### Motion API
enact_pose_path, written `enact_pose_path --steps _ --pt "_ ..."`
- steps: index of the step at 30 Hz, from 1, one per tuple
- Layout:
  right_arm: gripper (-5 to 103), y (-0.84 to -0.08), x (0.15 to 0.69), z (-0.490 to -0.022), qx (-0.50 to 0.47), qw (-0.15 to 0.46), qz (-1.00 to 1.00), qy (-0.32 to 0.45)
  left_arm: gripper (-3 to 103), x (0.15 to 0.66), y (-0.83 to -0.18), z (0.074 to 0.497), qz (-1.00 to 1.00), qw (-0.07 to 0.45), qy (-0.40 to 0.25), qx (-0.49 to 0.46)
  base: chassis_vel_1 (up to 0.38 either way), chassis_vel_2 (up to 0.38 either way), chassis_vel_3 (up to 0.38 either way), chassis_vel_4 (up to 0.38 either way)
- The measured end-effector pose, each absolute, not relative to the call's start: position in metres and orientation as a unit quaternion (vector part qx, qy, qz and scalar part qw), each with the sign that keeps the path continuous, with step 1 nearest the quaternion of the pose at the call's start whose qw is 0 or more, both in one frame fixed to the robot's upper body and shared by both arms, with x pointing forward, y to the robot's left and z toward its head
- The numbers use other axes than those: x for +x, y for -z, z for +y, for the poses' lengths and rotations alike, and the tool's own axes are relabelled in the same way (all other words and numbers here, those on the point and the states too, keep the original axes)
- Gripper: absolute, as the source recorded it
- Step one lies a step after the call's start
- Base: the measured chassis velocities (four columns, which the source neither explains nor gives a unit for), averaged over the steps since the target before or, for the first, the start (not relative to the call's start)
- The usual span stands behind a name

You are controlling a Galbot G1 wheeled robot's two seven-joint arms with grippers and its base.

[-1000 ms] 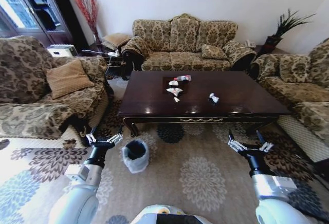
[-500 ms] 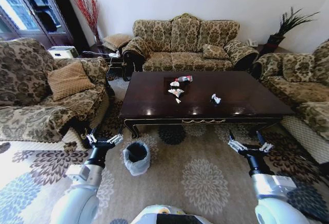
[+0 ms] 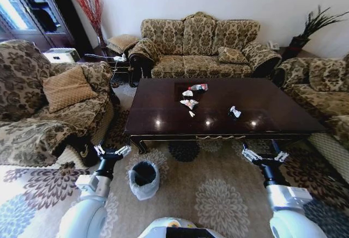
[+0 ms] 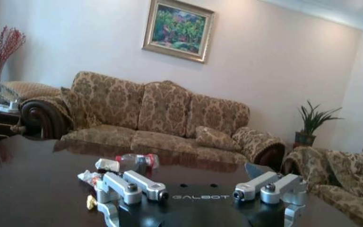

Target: Move to the front of the table and place the trash on the table into the trash bin.

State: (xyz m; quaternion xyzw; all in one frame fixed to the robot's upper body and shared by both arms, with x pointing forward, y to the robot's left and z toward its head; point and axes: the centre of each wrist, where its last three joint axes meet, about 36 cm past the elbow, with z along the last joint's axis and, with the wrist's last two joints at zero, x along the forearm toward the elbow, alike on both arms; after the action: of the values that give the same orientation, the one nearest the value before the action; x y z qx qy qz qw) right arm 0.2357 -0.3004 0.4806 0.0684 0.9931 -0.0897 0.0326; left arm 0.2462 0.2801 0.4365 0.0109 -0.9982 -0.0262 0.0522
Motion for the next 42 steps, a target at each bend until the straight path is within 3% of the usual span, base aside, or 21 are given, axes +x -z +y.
enact_pose_path --steps 6,13,23,33,37,39,41,42 --pt "100 -0.476 0.236 -0.301 0.071 0.031 0.993 0.086 100 0.252 -0.297 0.308 -0.985 0.172 0.02 -0.001 0.012 -0.013 -0.017 0.017" --pt "100 -0.472 0.231 -0.306 0.084 0.024 0.992 0.086 100 0.26 -0.206 0.318 -0.972 0.233 0.008 -0.004 0.0 0.0 0.0 0.0" --pt "100 -0.467 0.228 -0.304 0.1 0.005 0.992 0.075 100 0.305 -0.148 0.339 -0.958 0.287 0.006 -0.008 0.0 0.0 0.0 0.0" --pt "100 -0.475 0.229 -0.306 0.12 -0.007 0.989 0.082 95 0.338 -0.125 0.334 -0.95 0.311 0.003 -0.02 0.0 0.0 0.0 0.0" --pt "100 -0.478 0.227 -0.305 0.126 -0.004 0.988 0.083 83 0.35 -0.119 0.333 -0.948 0.319 0.004 -0.016 0.0 0.0 0.0 0.0" --pt "100 -0.48 0.224 -0.304 0.129 -0.003 0.988 0.086 72 0.357 -0.116 0.332 -0.946 0.323 0.006 -0.014 0.0 0.0 0.0 0.0" --pt "100 -0.48 0.224 -0.304 0.13 -0.002 0.988 0.086 72 0.36 -0.115 0.332 -0.946 0.323 0.007 -0.013 0.0 0.0 0.0 0.0" --pt "100 -0.481 0.222 -0.303 0.131 -0.001 0.988 0.086 66 0.363 -0.114 0.333 -0.947 0.322 0.008 -0.013 0.0 0.0 0.0 0.0"
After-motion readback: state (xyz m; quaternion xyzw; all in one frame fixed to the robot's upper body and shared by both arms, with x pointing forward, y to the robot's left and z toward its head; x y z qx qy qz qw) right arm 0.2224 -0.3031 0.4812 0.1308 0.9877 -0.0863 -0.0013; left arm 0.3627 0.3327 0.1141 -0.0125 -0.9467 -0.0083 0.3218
